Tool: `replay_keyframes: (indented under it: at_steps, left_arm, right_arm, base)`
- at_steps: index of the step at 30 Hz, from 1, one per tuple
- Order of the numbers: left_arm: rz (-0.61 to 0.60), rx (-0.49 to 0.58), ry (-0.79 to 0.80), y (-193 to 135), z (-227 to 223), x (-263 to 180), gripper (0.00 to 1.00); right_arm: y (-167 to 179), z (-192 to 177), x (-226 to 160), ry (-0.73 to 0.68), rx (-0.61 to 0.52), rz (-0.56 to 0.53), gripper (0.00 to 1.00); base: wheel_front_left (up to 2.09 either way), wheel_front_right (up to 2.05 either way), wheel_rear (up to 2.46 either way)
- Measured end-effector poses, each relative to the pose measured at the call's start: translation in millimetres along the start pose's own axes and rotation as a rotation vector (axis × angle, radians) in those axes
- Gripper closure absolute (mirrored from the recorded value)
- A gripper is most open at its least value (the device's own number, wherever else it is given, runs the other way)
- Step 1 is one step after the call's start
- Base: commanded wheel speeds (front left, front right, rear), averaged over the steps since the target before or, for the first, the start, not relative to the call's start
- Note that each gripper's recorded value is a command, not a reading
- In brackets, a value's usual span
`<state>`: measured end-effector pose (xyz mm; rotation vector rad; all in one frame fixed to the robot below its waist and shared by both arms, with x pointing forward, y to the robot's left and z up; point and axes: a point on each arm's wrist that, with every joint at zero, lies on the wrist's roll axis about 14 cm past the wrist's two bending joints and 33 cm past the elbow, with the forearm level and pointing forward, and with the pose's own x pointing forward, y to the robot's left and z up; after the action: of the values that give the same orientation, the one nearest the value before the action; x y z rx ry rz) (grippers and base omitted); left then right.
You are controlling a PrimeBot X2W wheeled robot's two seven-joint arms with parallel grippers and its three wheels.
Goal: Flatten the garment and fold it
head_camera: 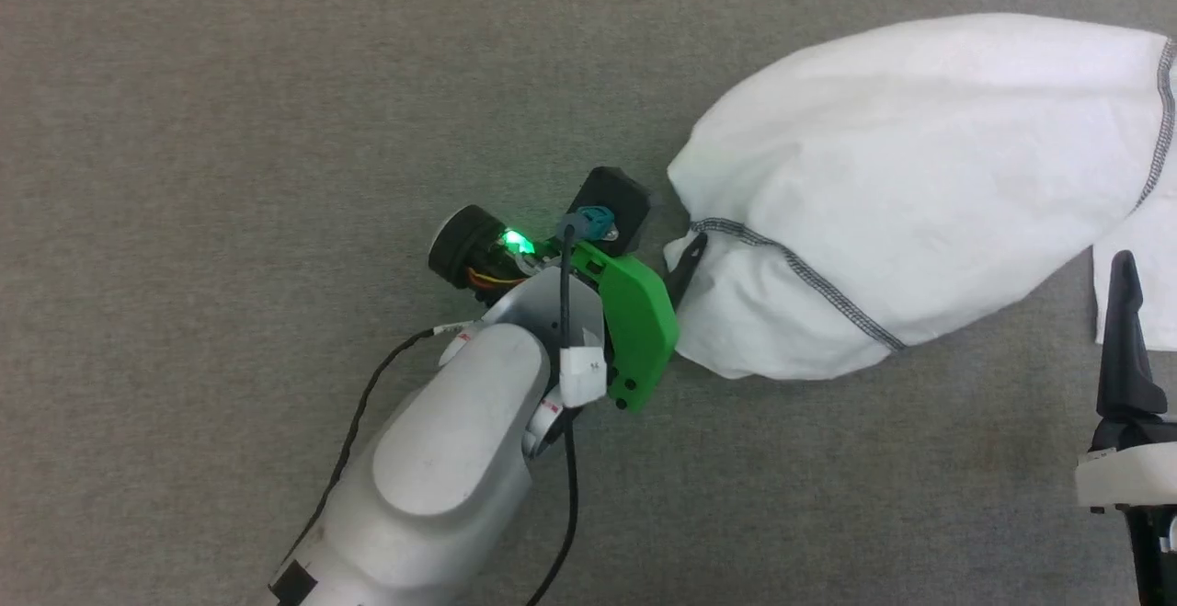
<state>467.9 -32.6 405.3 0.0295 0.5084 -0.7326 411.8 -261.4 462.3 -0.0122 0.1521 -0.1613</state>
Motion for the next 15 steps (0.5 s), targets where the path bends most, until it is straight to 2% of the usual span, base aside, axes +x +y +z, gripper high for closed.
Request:
replay_keyframes:
  at_steps: [2, 4, 10, 15]
  left_arm:
    - [-0.015, -0.031, 0.021, -3, -8, 6, 0.03]
    - [-0.038, -0.049, 0.03, -9, -12, 12, 1.0]
    - [-0.101, -0.089, 0.013, -27, -10, 16, 1.0]
    - [-0.041, -0.123, -0.095, -15, 14, 5, 1.0]
  right_arm:
    - [-4, -5, -1, 0.011, 0.002, -0.013, 0.0]
    - [-8, -9, -2, 0.024, 0.0, -0.025, 0.0]
    - [-11, -11, -2, 0.027, 0.01, -0.033, 0.0]
    - [-11, -2, -4, 0.003, 0.016, -0.033, 0.0]
  base:
    - [0.0, 0.0, 0.0]
    - [0.0, 0.0, 0.0]
    - [0.0, 0.0, 0.0]
    - [0.0, 0.0, 0.0]
